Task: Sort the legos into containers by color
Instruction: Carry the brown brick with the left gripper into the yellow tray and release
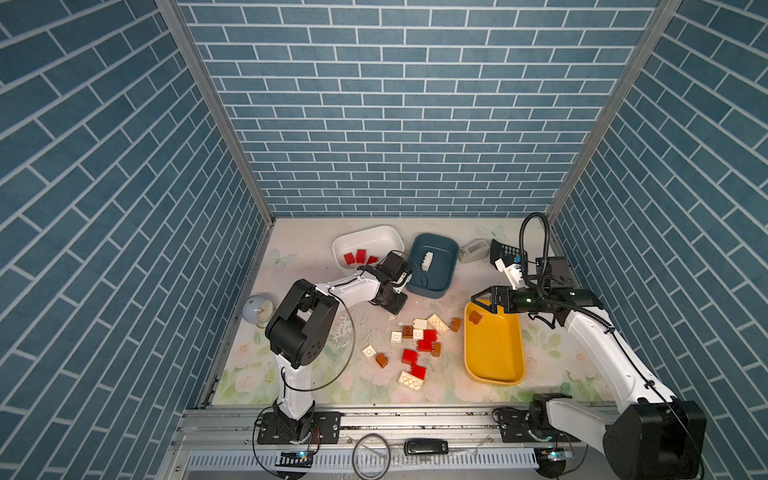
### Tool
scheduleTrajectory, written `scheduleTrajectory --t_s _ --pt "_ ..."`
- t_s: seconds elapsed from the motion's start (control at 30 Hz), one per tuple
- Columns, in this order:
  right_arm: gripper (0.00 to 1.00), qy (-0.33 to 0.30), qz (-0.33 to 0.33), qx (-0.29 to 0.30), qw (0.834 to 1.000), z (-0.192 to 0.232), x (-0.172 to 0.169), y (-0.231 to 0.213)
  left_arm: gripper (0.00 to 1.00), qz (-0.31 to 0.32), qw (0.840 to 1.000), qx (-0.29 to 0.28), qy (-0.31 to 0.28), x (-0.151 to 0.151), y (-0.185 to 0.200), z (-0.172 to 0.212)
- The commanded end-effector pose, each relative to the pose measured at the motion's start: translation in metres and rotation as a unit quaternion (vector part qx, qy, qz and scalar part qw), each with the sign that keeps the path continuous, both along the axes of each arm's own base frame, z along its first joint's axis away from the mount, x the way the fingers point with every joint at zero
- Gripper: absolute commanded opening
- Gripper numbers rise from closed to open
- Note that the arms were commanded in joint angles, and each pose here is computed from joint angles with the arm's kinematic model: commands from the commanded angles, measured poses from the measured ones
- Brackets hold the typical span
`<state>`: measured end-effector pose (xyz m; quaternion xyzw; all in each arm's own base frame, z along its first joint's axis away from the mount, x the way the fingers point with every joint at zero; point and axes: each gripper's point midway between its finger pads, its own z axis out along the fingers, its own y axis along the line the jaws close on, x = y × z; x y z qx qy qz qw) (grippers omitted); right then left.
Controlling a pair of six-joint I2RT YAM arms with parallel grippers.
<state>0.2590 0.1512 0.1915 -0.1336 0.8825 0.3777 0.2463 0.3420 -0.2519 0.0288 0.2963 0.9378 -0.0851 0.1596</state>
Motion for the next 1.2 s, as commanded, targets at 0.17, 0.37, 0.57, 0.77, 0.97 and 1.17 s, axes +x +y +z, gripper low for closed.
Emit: scheduleTrajectory --t_s 0.17,0.37,0.57,0.77,0.97,1.17 --pt "0.99 -0.002 0.008 -0.009 1.000 0.001 -0.006 -0.001 0.31 -0.004 1.000 0.021 0.011 -0.006 0.006 -0.013" --pt "0.99 -0.003 0.009 -0.013 1.000 0.003 -0.005 -0.001 0.25 0.006 1.000 0.006 0.002 -0.003 0.003 0.018" --pt "0.99 -0.010 0.003 -0.014 1.000 0.007 -0.001 -0.005 0.26 0.021 0.995 -0.101 -0.001 0.001 -0.041 0.076" --pt "0.99 -0.014 -0.031 -0.017 0.999 0.009 0.006 -0.021 0.27 0.006 0.983 -0.182 -0.017 -0.007 -0.099 0.122" --pt "0.99 -0.015 -0.084 -0.030 0.996 0.008 0.013 -0.045 0.27 -0.026 0.972 -0.235 -0.006 -0.024 -0.157 0.134" --pt "0.99 -0.028 -0.114 -0.044 0.992 0.016 0.017 -0.060 0.27 -0.061 0.961 -0.269 0.003 -0.046 -0.208 0.128"
